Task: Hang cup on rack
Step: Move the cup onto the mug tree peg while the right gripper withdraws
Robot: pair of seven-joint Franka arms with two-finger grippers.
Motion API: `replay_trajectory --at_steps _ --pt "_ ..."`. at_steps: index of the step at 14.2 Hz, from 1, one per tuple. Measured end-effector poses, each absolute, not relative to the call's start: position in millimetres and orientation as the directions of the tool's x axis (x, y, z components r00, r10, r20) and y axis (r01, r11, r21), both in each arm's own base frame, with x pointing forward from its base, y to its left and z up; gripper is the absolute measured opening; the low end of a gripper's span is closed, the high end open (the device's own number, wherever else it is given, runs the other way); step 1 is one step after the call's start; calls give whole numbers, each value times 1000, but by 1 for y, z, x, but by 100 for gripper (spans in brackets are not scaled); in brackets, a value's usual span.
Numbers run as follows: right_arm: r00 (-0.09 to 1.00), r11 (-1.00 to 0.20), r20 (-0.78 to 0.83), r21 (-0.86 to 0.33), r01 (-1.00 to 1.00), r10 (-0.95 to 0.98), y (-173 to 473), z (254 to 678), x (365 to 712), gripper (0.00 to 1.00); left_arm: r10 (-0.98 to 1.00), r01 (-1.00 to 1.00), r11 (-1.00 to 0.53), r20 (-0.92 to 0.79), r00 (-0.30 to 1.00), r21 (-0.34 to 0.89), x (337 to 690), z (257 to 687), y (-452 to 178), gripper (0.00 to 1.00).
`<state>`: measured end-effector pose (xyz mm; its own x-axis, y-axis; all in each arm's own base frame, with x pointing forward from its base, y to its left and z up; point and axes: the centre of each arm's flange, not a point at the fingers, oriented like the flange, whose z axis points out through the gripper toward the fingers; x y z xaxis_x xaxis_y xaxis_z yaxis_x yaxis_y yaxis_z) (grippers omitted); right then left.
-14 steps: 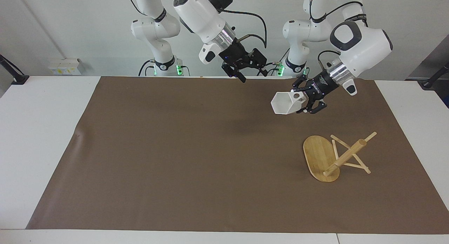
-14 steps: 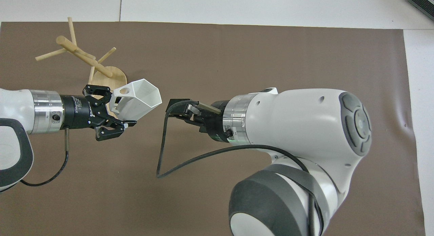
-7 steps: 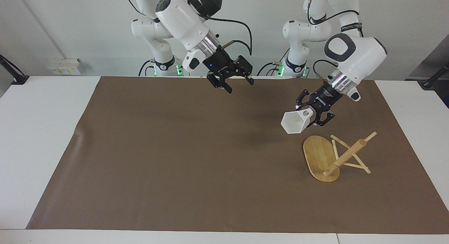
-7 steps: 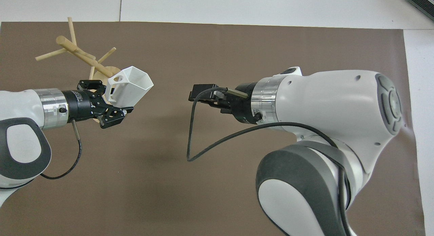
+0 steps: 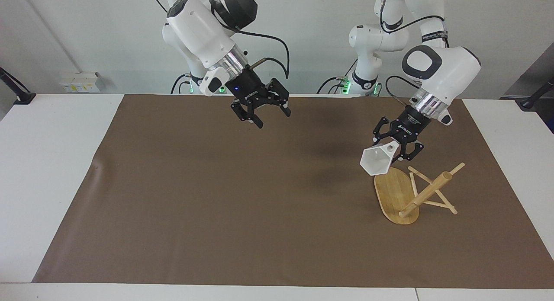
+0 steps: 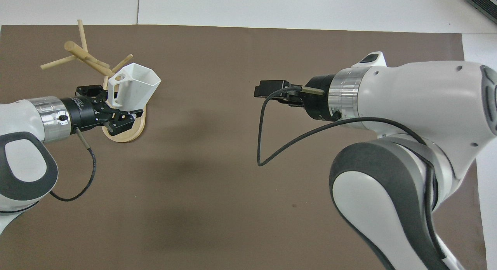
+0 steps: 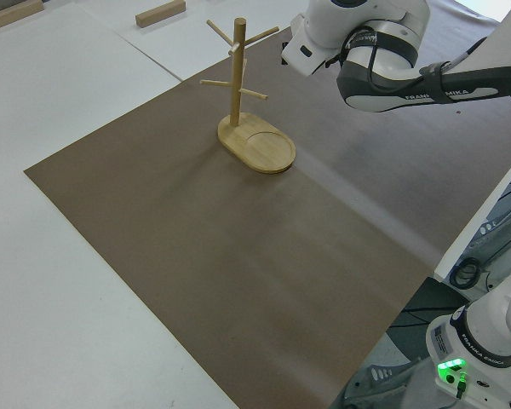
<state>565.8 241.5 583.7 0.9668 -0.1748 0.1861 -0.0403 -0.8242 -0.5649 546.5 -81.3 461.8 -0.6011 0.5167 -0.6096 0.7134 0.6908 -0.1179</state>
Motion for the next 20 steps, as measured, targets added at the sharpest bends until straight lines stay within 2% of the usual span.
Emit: replay_trajectory --at_steps 4,12,14,20 --pt "957 -877 274 -478 54 -91 206 580 579 100 453 643 756 -612 -648 -122 554 455 -79 71" --pt "894 -901 367 -242 360 258 123 570 595 100 441 620 779 -621 -649 -95 565 446 -87 71" --pt "880 -896 353 -190 401 318 103 572 595 100 440 619 779 -621 -649 -95 568 444 -90 71" --pt "882 -886 267 -155 436 387 41 586 586 100 417 597 796 -621 -664 -103 572 442 -87 71"
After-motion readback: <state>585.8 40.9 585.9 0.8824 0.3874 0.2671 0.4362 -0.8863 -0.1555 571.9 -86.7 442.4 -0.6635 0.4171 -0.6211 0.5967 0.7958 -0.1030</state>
